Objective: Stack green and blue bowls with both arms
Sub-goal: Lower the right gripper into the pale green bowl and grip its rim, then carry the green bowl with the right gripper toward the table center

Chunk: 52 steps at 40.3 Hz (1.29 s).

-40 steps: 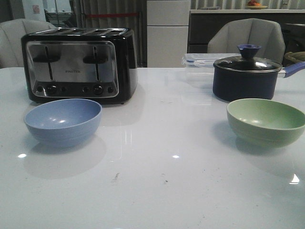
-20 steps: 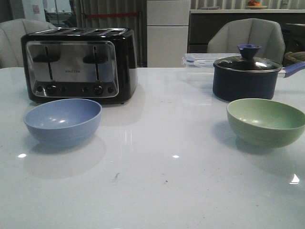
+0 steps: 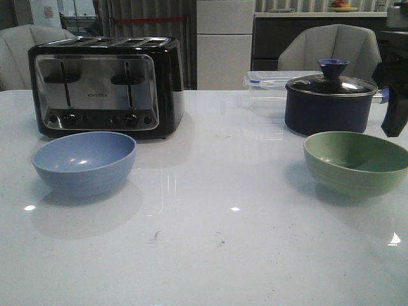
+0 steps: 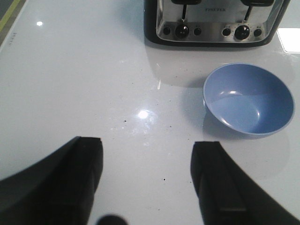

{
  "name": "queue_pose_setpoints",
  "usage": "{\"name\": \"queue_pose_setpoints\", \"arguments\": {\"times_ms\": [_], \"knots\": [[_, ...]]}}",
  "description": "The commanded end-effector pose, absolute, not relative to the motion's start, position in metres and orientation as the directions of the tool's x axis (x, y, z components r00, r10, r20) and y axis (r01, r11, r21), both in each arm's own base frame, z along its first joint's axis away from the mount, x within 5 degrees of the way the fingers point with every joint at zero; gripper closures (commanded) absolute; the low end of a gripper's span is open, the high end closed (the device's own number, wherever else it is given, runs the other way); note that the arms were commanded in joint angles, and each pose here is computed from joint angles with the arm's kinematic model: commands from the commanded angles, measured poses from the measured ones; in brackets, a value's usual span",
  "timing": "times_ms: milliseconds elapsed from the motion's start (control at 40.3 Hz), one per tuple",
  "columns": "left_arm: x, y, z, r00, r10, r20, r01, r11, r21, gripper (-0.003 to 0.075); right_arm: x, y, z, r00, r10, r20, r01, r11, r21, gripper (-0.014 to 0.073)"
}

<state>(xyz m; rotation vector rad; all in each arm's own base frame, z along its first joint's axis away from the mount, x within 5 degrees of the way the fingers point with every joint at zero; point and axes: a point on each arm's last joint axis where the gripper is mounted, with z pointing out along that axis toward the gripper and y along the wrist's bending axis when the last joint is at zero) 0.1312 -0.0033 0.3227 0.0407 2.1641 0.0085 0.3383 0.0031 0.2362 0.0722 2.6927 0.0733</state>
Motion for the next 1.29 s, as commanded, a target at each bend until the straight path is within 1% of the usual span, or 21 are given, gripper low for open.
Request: {"name": "queue_pose_setpoints", "arguments": {"times_ms": [0, 124, 347, 372, 521, 645, 694, 793, 868, 942, 1140, 1264], "knots": [[0.136, -0.005, 0.337, -0.474, 0.022, -0.880, 0.030, 1.000, 0.009, 0.0245, 0.357, 0.002, 0.246, -0.880, 0.067, -0.470, 0.039, 0.997, 0.069, 0.0111], [0.136, -0.005, 0.337, -0.474, 0.022, -0.880, 0.030, 1.000, 0.009, 0.0245, 0.370, 0.002, 0.234, -0.895, 0.065, -0.441, 0.040, 0.997, 0.067, 0.0181], [0.136, -0.005, 0.337, -0.474, 0.022, -0.880, 0.030, 1.000, 0.009, 0.0245, 0.376, 0.001, 0.221, -0.907, 0.056, -0.417, 0.037, 0.998, 0.053, 0.0317], [0.136, -0.005, 0.337, -0.474, 0.022, -0.880, 0.030, 1.000, 0.009, 0.0245, 0.376, 0.001, 0.221, -0.908, 0.054, -0.416, 0.036, 0.998, 0.052, 0.0327], [0.136, -0.005, 0.337, -0.474, 0.022, -0.880, 0.030, 1.000, 0.009, 0.0245, 0.377, 0.001, 0.222, -0.907, 0.054, -0.418, 0.035, 0.998, 0.051, 0.0447], [0.135, -0.005, 0.337, -0.476, 0.022, -0.879, 0.030, 1.000, 0.009, 0.0245, 0.376, 0.004, 0.236, -0.896, 0.032, -0.444, 0.012, 0.999, 0.047, 0.0531], [0.135, -0.005, 0.337, -0.478, 0.022, -0.878, 0.029, 1.000, 0.009, 0.0245, 0.375, 0.007, 0.244, -0.889, 0.015, -0.458, -0.005, 0.999, 0.044, 0.0543], [0.135, -0.005, 0.337, -0.478, 0.022, -0.878, 0.029, 1.000, 0.009, 0.0245, 0.369, 0.023, 0.265, -0.858, -0.027, -0.512, -0.057, 0.998, 0.042, 0.0543], [0.135, -0.005, 0.337, -0.478, 0.022, -0.878, 0.029, 1.000, 0.009, 0.0245, 0.363, 0.040, 0.279, -0.835, -0.067, -0.546, -0.108, 0.993, 0.044, 0.0543], [0.135, -0.005, 0.337, -0.478, 0.022, -0.878, 0.029, 1.000, 0.009, 0.0245, 0.358, 0.061, 0.285, -0.822, -0.104, -0.561, -0.162, 0.985, 0.053, 0.0543], [0.136, -0.005, 0.337, -0.474, 0.022, -0.880, 0.030, 1.000, 0.009, 0.0245, 0.347, 0.119, 0.279, -0.804, -0.211, -0.555, -0.306, 0.949, 0.082, 0.0543], [0.136, -0.005, 0.337, -0.474, 0.022, -0.880, 0.030, 1.000, 0.009, 0.0245, 0.345, 0.150, 0.266, -0.795, -0.247, -0.554, -0.363, 0.925, 0.108, 0.0543]]}}
